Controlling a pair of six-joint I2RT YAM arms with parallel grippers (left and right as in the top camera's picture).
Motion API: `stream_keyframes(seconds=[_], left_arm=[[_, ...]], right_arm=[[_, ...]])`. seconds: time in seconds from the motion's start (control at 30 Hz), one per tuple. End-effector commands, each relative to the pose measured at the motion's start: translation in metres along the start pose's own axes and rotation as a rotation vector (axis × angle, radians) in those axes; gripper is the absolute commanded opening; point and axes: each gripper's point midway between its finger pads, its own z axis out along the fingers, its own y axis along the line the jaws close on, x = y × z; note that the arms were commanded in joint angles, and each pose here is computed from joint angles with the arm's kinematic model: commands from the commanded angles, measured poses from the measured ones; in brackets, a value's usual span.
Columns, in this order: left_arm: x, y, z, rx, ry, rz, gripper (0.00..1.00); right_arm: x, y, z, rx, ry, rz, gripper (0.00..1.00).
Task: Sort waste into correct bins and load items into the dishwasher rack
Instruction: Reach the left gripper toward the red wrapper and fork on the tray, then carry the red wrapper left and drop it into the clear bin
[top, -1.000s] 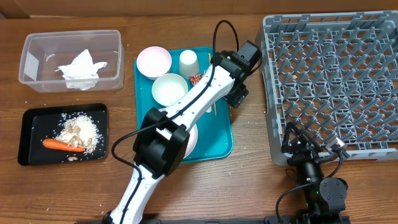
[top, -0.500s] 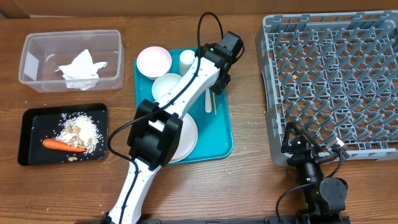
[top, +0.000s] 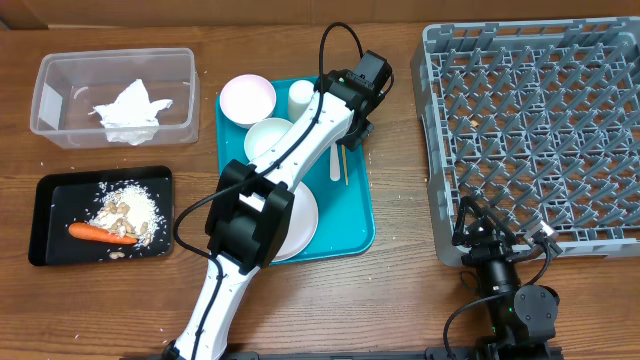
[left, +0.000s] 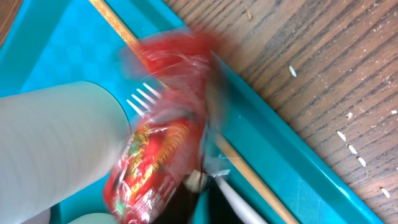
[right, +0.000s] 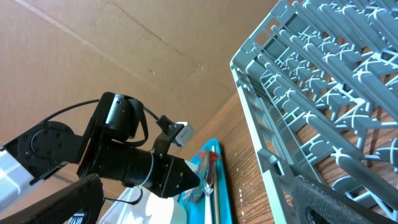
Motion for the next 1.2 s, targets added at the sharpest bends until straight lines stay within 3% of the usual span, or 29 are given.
stream_keyframes(seconds=[0.0, 0.13, 0.23, 0.37, 0.43, 0.53, 0.6, 0.67, 0.87, 0.9, 0.93, 0.97, 1.0, 1.03, 1.17], left_arm=[[0.004, -0.008, 0.004, 0.022, 0.023, -0.021, 0.04], [-0.012, -0.026, -0.036, 0.137, -0.035, -0.018, 0.04], [-0.037, -0.028, -0.117, 0.24, -0.168, -0.081, 0.04], [-0.042, 0.034, -0.221, 0.185, -0.376, -0.229, 0.04], [-0.031, 0.072, -0.239, 0.129, -0.408, -0.304, 0.04], [0.0, 0.148, -0.242, 0.053, -0.398, -0.491, 0.04], [0.043, 0.229, -0.221, -0.024, -0.35, -0.691, 0.04], [0.079, 0.281, -0.206, -0.071, -0.315, -0.85, 0.04], [0.171, 0.364, -0.137, -0.099, -0.172, -1.288, 0.04], [0.186, 0.373, -0.122, -0.103, -0.141, -1.358, 0.17], [0.198, 0.379, -0.11, -0.104, -0.116, -1.414, 0.38], [0.21, 0.384, -0.097, -0.094, -0.09, -1.463, 0.79], [0.215, 0.385, -0.09, -0.068, -0.078, -1.477, 0.95], [0.218, 0.384, -0.085, -0.034, -0.069, -1.483, 1.0], [0.207, 0.379, -0.106, 0.102, -0.149, -1.418, 1.0]], right_arm=[[0.002, -0.001, 0.0, -0.007, 0.003, 0.004, 1.0], [0.002, -0.001, 0.0, -0.007, 0.003, 0.004, 1.0], [0.002, -0.001, 0.0, -0.007, 0.003, 0.004, 1.0], [0.002, -0.001, 0.0, -0.007, 0.003, 0.004, 1.0], [0.002, -0.001, 0.0, -0.007, 0.003, 0.004, 1.0], [0.002, -0.001, 0.0, -0.007, 0.003, 0.004, 1.0], [0.002, -0.001, 0.0, -0.007, 0.003, 0.004, 1.0], [0.002, -0.001, 0.0, -0.007, 0.003, 0.004, 1.0], [0.002, -0.001, 0.0, -0.007, 0.003, 0.004, 1.0], [0.002, -0.001, 0.0, -0.007, 0.003, 0.004, 1.0], [0.002, -0.001, 0.0, -0.007, 0.003, 0.004, 1.0], [0.002, -0.001, 0.0, -0.007, 0.003, 0.004, 1.0], [0.002, -0.001, 0.0, -0.007, 0.003, 0.004, 1.0], [0.002, -0.001, 0.0, -0.007, 0.003, 0.004, 1.0], [0.002, -0.001, 0.0, -0.007, 0.003, 0.004, 1.0]])
